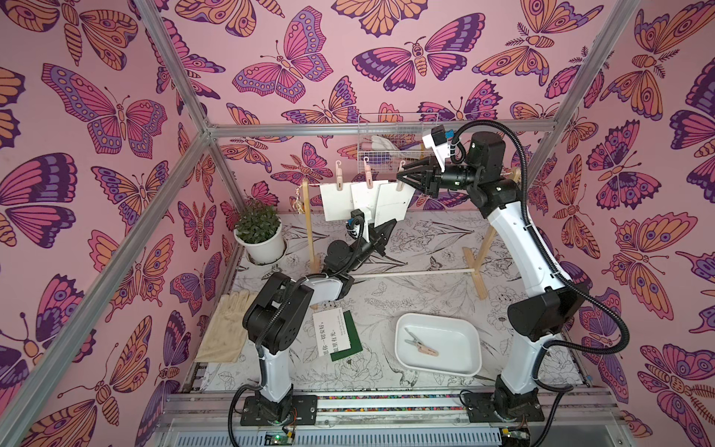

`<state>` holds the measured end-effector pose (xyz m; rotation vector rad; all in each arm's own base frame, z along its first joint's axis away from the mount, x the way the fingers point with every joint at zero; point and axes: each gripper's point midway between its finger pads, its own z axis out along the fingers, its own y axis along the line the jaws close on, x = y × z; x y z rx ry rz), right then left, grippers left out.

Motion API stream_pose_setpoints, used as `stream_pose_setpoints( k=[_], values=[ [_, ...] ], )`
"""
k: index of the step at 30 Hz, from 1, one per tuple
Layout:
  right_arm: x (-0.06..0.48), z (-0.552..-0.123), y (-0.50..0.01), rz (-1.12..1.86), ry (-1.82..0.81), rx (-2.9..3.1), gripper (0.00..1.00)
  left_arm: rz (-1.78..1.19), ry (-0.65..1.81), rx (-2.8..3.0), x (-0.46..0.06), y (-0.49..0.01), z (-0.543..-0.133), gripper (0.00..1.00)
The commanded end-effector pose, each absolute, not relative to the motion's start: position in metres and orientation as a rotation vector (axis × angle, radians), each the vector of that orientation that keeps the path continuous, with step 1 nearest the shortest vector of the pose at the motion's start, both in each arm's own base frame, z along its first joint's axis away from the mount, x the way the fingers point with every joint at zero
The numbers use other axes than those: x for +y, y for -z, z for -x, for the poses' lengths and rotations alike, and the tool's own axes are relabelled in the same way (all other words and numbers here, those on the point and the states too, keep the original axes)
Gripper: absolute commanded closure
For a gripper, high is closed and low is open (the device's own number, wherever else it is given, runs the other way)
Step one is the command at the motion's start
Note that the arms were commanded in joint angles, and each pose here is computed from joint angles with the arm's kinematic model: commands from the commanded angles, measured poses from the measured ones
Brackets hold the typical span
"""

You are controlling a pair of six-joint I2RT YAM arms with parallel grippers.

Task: Remove the postcards from the strings
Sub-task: Remove the clamp from the clothesline.

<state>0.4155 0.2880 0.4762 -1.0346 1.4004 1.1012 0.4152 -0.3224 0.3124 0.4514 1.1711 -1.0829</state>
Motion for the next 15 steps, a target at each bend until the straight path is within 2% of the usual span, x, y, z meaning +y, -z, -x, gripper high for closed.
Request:
stream_pose_setpoints(
  k=[1,6,15],
  values=[
    [0.289,-0.403,-0.491,1.054,-1.093,1.355,0.79,-0.453,1.105,1.133,-0.321,-0.318,-0.407,1.0],
    [0.289,-0.401,-0.496,1.053,-1.085,1.341,0.84,-0.458,1.119,1.156,-0.323,-0.309,-0.405,1.0],
    [0.285,-0.399,-0.507,1.033,-1.042,1.316,0.85,-0.507,1.136,1.172,-0.332,-0.298,-0.395,1.0]
  ],
)
